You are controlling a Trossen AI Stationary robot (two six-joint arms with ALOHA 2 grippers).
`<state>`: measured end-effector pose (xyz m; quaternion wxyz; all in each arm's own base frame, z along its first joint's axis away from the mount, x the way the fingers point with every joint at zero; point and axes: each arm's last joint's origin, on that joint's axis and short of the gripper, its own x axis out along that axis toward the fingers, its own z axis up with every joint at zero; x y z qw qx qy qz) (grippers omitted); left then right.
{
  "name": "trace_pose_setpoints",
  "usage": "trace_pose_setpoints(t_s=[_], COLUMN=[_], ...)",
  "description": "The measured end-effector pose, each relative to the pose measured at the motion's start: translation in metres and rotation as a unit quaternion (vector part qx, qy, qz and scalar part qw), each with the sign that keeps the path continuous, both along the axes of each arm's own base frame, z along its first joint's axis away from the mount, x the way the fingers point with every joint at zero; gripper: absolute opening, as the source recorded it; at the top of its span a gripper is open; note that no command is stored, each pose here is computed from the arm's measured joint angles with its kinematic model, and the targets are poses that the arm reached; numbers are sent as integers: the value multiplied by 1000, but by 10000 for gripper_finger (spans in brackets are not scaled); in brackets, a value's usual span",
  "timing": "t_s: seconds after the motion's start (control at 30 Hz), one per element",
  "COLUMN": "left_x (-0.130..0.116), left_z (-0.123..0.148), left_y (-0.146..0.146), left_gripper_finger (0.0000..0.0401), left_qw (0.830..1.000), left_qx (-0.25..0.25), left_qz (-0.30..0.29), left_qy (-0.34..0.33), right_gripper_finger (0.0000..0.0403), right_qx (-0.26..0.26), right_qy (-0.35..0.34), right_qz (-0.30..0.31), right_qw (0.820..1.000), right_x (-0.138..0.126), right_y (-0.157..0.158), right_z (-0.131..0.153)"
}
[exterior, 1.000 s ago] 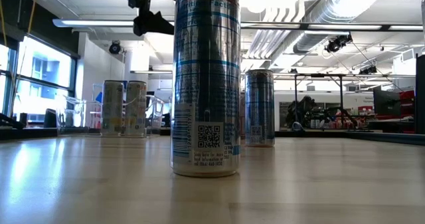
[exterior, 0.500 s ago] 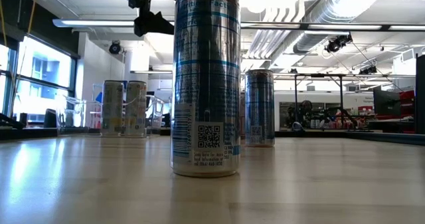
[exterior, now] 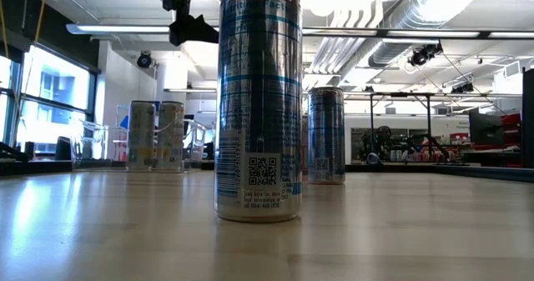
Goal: Sort soda cans
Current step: Put the right white-yellow soda can into the top left transparent bin
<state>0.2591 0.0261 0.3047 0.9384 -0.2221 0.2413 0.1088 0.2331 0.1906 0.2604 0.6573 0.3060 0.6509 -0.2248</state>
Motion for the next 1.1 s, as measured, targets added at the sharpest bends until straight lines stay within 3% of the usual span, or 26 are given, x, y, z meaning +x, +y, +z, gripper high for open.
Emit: trace_pose_setpoints(t_s=[0.3, 0.43, 0.6, 0.83, 0.97, 1.1], left_x=[-4, -16, -38, -66, -71, -63], left_z=[7, 33, 73, 113, 117, 114], left_y=[1, 9, 18, 19, 13, 5], left_gripper_finger=[353, 353, 353, 353, 353, 353], left_qw=[1000, 996, 991, 988, 991, 989], left_qx=[15, 56, 122, 149, 112, 101], left_qz=[-22, -64, -51, -34, -71, -107], left_qy=[-7, 4, 19, -11, -35, -34], right_gripper_finger=[235, 235, 235, 235, 235, 235], right_qx=[-22, -78, -105, -157, -178, -214], right_qy=[-30, -66, -107, -221, -293, -346], right_qz=[31, 39, 57, 89, 119, 128], right_qw=[999, 994, 987, 958, 932, 905], right_x=[7, 15, 26, 43, 52, 67], right_y=[-4, -14, -29, -54, -75, -105], right_z=[10, 30, 60, 119, 157, 177])
